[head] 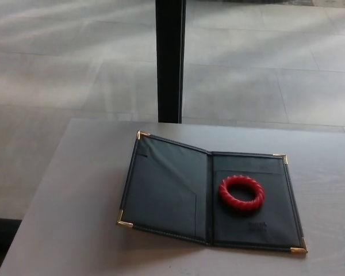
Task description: There is a diary kept infront of the robot and the robot uses its right hand to grab its cover and puses it to the left to open it.
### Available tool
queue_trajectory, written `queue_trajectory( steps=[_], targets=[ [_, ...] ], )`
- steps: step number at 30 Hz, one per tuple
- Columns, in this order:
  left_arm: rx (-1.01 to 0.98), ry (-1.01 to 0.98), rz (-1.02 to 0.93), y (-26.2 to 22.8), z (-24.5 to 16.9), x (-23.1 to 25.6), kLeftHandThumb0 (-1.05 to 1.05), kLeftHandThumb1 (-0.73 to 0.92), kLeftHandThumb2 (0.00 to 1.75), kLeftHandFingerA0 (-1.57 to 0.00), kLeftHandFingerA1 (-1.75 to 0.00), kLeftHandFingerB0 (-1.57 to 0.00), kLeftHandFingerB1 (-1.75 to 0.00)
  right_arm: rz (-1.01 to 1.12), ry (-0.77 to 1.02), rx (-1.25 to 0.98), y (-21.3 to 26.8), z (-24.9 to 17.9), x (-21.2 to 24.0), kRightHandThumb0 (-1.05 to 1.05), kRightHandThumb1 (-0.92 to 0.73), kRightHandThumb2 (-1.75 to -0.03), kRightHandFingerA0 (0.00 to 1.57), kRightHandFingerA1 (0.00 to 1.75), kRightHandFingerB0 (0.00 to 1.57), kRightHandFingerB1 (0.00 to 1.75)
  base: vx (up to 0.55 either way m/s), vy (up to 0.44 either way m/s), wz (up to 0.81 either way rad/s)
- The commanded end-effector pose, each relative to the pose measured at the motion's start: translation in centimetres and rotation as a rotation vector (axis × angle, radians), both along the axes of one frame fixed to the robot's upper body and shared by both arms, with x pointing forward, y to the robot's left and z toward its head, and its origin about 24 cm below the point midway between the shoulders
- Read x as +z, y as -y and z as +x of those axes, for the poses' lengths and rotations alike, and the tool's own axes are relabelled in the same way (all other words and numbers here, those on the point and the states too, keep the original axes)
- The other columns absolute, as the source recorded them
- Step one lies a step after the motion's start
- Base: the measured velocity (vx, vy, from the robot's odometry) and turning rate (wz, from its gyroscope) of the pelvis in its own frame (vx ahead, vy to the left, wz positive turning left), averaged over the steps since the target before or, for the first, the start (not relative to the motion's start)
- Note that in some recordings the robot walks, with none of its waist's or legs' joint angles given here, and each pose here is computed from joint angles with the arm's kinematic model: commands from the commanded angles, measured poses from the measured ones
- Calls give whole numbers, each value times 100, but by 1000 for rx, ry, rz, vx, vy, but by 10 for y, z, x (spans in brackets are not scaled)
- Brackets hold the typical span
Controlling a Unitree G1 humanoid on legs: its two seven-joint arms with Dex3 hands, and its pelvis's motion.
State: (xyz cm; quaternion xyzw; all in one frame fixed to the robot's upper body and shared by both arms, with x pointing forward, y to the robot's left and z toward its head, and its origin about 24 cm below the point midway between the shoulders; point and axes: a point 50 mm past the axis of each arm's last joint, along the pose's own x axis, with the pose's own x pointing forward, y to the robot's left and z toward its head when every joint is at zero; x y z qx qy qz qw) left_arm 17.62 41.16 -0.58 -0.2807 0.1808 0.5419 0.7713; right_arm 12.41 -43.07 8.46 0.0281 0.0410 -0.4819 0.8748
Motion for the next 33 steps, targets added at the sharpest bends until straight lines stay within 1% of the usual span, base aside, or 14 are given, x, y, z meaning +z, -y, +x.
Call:
queue_trajectory(
  steps=[1,5,6,7,12,13,14,15,17,25,26,31,32,33],
  targets=[
    [32,14,6,-6,-9,-2,-69,92,94,-19,-90,-12,-63,72,81,-209,0,-40,-35,-81,-92,-72,60,93,44,75,0,0,0],
    [34,1,5,-8,-14,-6,-67,92,96,-19,-91,-13,-63,118,80,-274,-5,-55,-55,-83,-92,-73,60,102,37,79,0,0,0],
    [38,1,7,-9,-14,-6,-69,88,117,-26,-76,-15,-62,136,82,-271,-7,-56,-59,-82,-92,-73,58,103,36,79,0,0,0],
    [32,-1,10,-9,-13,-5,-69,92,95,-20,-90,-13,-62,143,81,-271,-7,-58,-62,-81,-92,-73,58,101,40,78,0,0,0],
    [15,-8,17,-7,-12,-5,-70,92,96,-26,-85,-17,-64,307,145,-341,-12,-62,-81,-78,-92,-70,61,104,41,79,0,0,0],
    [10,-8,17,-7,-12,-6,-60,85,126,-36,-78,-11,-58,338,174,-333,-14,-62,-84,-77,-92,-71,58,107,38,80,0,0,0],
    [5,-14,26,-7,-13,-5,-61,85,126,-37,-79,-12,-59,368,177,-341,-17,-62,-87,-69,-76,-119,70,97,37,74,0,0,0],
    [9,-10,23,-7,-13,-5,-60,83,125,-36,-79,-11,-59,377,179,-314,-22,-62,-88,-74,-92,-79,46,108,32,82,0,0,0],
    [9,1,26,-8,-10,-3,-66,92,95,-19,-91,-14,-64,408,164,-298,-29,-58,-95,-71,-92,-80,46,100,32,77,0,0,0],
    [-4,17,30,-6,-2,0,-66,92,95,-22,-78,-13,-61,428,174,-285,-33,-44,-94,-77,-92,-79,54,112,35,80,0,0,0],
    [-16,18,31,-4,0,1,-67,88,118,-26,-75,-15,-62,425,178,-282,-32,-44,-93,-78,-92,-80,52,112,33,80,0,0,0],
    [-43,4,26,-6,-1,-2,-66,92,96,-23,-79,-13,-61,434,172,-280,-32,-43,-93,-80,-92,-81,51,111,31,79,0,0,0],
    [-45,-1,31,-7,-5,-3,-66,89,118,-24,-75,-14,-62,431,164,-283,-34,-44,-92,-80,-92,-81,53,111,31,80,0,0,0],
    [-42,-2,32,-8,-7,-3,-65,92,97,-17,-89,-11,-62,430,154,-269,-35,-43,-93,-81,-92,-84,48,110,29,80,0,0,0]
  ],
)
